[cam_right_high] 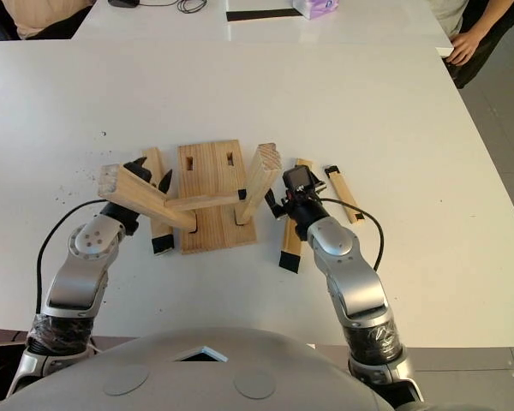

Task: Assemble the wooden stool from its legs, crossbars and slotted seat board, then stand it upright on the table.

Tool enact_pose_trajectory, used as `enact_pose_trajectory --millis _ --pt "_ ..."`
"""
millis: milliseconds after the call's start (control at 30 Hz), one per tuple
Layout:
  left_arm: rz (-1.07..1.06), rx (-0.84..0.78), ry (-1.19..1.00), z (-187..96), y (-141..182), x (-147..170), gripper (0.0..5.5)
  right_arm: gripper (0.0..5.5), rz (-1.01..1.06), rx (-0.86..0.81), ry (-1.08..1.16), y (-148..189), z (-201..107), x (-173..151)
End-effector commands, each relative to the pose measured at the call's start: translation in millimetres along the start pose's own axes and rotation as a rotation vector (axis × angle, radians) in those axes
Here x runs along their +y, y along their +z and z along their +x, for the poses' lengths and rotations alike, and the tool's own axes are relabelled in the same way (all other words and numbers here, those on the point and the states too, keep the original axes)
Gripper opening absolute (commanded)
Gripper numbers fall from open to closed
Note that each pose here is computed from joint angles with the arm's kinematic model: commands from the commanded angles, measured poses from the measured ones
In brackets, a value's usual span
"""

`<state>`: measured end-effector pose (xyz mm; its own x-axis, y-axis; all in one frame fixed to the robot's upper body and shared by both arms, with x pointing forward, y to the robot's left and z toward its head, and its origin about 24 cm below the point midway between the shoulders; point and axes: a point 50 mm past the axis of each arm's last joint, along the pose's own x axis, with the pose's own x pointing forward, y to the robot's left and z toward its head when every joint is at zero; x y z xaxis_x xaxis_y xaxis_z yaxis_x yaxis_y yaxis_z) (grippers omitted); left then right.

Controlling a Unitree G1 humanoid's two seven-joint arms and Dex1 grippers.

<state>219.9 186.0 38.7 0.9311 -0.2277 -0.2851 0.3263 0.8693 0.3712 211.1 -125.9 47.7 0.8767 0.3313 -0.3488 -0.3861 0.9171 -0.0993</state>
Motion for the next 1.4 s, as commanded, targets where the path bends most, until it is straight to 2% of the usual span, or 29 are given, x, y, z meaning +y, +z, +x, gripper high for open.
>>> enact_pose_trajectory --millis 33,233,467,633,733,800,867,967,1067,1167,1333,1400 --pt "0.103 0.145 -0.046 -9 -36 5 3.02 4.14 -0.053 0.030 0.014 -13 -4 -7" --pt "0.185 0.172 -0.045 -18 -49 26 3.02 4.14 -0.129 0.098 0.004 -31 -17 -34" --pt "0.183 0.105 -0.136 -21 -44 21 3.02 4.14 -0.213 0.157 -0.022 -49 -31 -63" --pt "0.134 0.104 -0.141 -30 -44 23 3.02 4.14 -0.293 0.140 -0.040 -41 -38 -87" --pt "0.071 0.073 -0.098 -27 -37 33 3.02 4.14 -0.327 0.043 -0.011 -18 -38 -90" --pt "0.033 0.006 -0.070 -22 -22 41 3.02 4.14 -0.300 -0.053 0.057 8 -39 -85" --pt "0.006 -0.107 -0.073 -15 7 45 3.02 4.14 -0.269 -0.121 0.189 32 -45 -75" --pt "0.007 -0.257 -0.111 -10 47 42 3.02 4.14 -0.277 -0.088 0.413 47 -56 -68" --pt "0.022 -0.335 -0.183 -10 72 33 3.02 4.14 -0.316 0.014 0.556 49 -64 -72" --pt "0.043 -0.337 -0.275 -14 75 21 3.02 4.14 -0.375 0.129 0.666 41 -72 -75" --pt "0.090 -0.238 -0.356 -14 53 -3 3.02 4.14 -0.345 0.173 0.860 36 -75 -61" --pt "0.065 -0.232 -0.385 -10 54 -19 3.02 4.14 -0.341 0.181 0.903 33 -73 -55"
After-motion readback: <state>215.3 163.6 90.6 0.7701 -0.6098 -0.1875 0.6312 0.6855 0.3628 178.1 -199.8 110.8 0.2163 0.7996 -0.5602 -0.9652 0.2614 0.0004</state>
